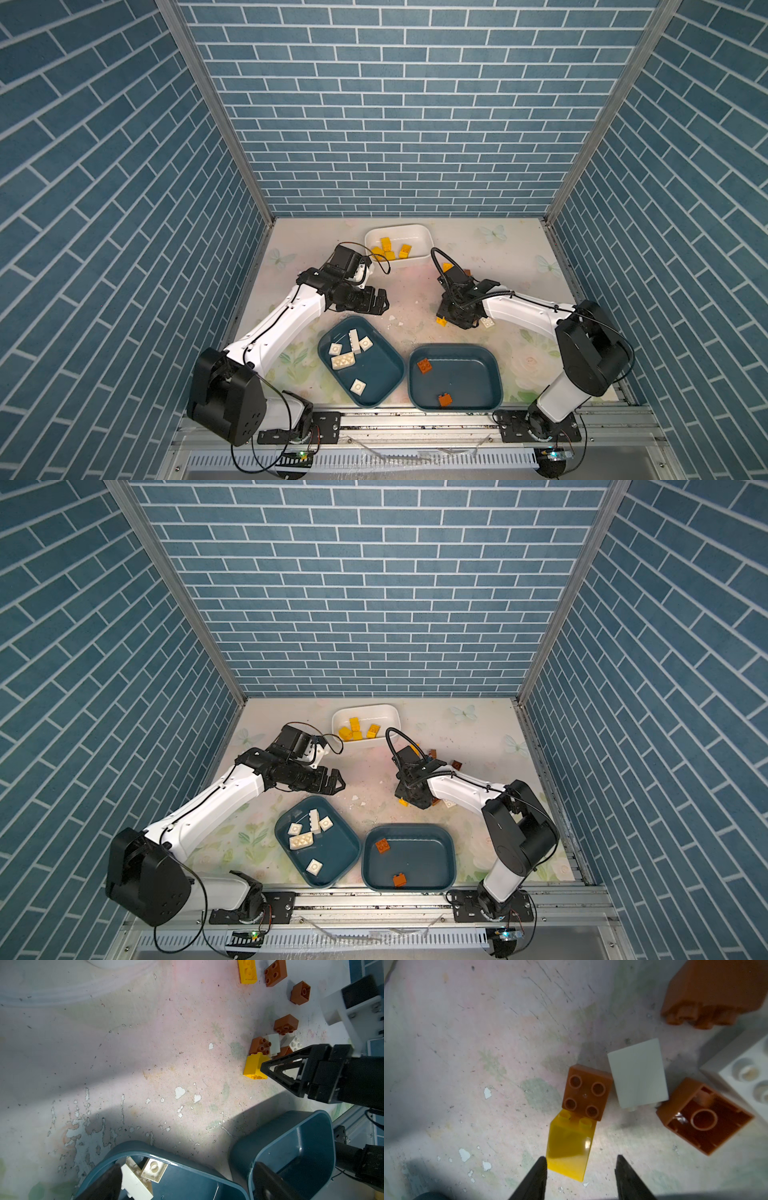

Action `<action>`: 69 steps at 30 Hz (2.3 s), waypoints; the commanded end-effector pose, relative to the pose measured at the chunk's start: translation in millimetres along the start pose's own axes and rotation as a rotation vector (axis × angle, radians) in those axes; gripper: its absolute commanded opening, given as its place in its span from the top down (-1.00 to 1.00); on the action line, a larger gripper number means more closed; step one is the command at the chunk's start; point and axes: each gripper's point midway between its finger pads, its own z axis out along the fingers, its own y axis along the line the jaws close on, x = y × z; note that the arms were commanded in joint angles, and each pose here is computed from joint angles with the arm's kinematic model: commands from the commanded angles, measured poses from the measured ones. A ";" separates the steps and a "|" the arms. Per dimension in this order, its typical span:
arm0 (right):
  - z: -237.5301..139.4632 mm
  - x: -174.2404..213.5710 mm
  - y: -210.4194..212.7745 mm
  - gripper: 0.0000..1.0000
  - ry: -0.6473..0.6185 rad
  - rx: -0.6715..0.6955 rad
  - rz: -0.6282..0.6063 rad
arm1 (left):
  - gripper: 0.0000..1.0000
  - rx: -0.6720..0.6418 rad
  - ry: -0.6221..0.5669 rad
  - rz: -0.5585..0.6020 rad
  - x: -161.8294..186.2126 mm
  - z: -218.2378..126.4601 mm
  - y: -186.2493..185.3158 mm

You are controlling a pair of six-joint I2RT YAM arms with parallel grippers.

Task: Sort the legos into containers by color
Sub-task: 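Grasp a yellow brick in the pile with the right gripper while the left gripper parks, then lift the yellow brick over the white bin and open the right gripper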

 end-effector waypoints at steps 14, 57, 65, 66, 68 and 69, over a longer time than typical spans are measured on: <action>22.4 -1.4 -6.4 0.42 -0.004 0.131 0.060 | -0.99 -0.038 0.016 0.038 3.1 -6.8 15.7; 21.4 -205.9 253.6 0.15 -0.243 -0.541 -0.377 | -0.99 -0.010 -0.169 -0.187 -35.2 -19.3 42.4; -7.4 -197.7 228.4 -0.44 -0.202 -0.454 -0.433 | -0.99 0.002 -0.183 -0.193 -37.7 -22.4 43.2; -12.2 -194.4 216.0 -0.45 -0.191 -0.415 -0.437 | -0.99 0.001 -0.182 -0.193 -37.1 -21.7 43.8; -19.5 -186.6 186.8 -0.43 -0.168 -0.316 -0.440 | -0.99 -0.002 -0.179 -0.194 -35.8 -20.2 45.2; -24.3 -183.5 169.6 -0.43 -0.163 -0.262 -0.429 | -0.99 -0.003 -0.177 -0.196 -34.7 -19.7 45.6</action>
